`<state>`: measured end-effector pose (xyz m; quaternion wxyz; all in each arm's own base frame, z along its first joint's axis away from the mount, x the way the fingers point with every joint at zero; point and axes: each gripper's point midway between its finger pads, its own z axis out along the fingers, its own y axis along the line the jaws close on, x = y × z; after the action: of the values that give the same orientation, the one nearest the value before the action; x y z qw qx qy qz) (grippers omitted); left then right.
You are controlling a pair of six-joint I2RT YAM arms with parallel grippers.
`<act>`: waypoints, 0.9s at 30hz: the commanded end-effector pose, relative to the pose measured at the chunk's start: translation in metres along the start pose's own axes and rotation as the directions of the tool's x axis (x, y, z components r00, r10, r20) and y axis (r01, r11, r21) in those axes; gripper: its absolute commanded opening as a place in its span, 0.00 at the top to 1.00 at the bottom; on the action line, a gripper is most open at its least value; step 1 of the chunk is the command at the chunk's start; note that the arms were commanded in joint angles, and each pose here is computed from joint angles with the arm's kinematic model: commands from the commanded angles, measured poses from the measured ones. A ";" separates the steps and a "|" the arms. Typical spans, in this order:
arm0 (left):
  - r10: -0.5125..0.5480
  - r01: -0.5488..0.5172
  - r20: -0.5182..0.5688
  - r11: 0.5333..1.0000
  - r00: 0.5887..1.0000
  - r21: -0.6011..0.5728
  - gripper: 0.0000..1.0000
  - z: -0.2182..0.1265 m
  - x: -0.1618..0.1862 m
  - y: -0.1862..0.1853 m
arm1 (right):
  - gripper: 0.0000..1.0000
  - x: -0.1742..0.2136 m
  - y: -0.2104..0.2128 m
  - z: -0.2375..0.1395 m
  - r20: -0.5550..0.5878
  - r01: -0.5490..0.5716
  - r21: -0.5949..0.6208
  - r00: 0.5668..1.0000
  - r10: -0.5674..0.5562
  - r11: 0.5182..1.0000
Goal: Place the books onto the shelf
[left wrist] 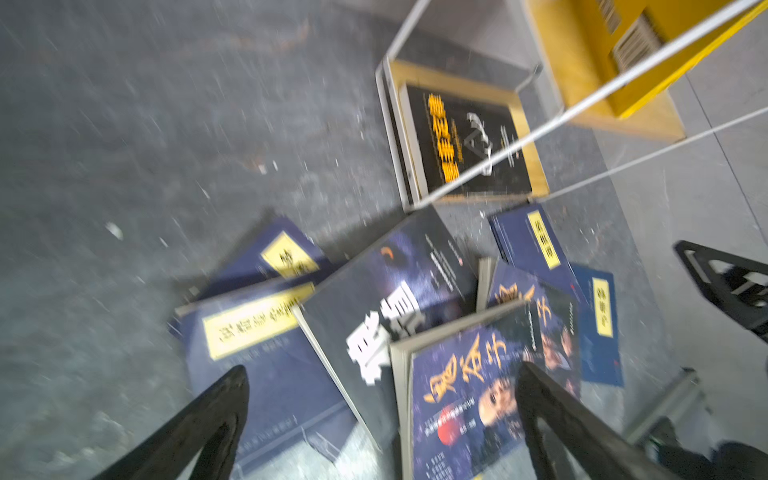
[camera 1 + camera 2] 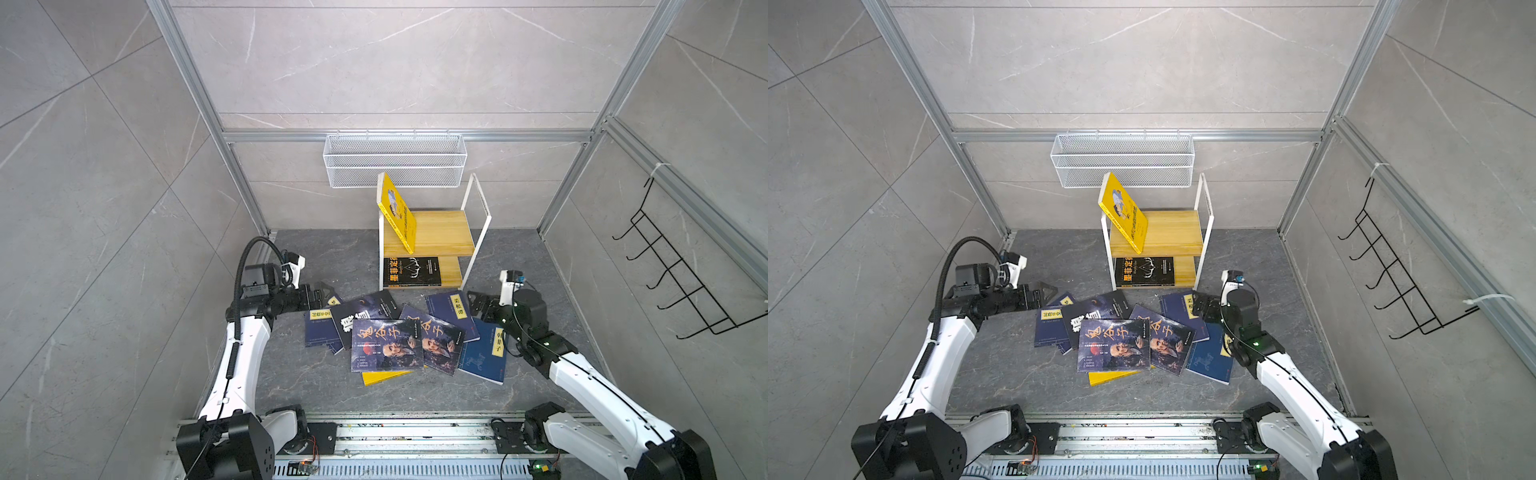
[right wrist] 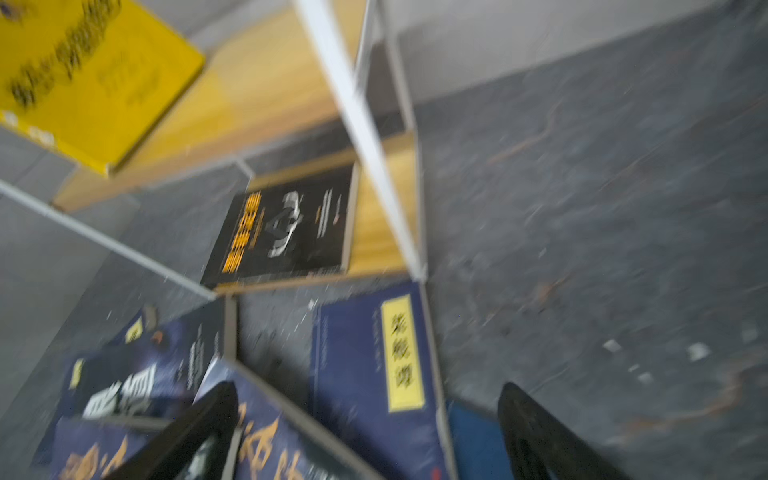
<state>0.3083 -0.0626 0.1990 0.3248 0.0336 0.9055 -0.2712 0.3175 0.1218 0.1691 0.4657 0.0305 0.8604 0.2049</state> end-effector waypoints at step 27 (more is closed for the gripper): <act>-0.130 0.193 -0.402 0.974 0.906 0.120 0.44 0.078 0.106 -0.031 | 0.19 0.159 0.138 0.039 -0.571 -0.228 -0.293 0.821 0.022 0.929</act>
<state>0.2576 -0.1360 0.1015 0.1146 0.0418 0.9298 -0.3471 0.2396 0.2897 0.0745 0.1869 -0.0499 0.9080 0.3717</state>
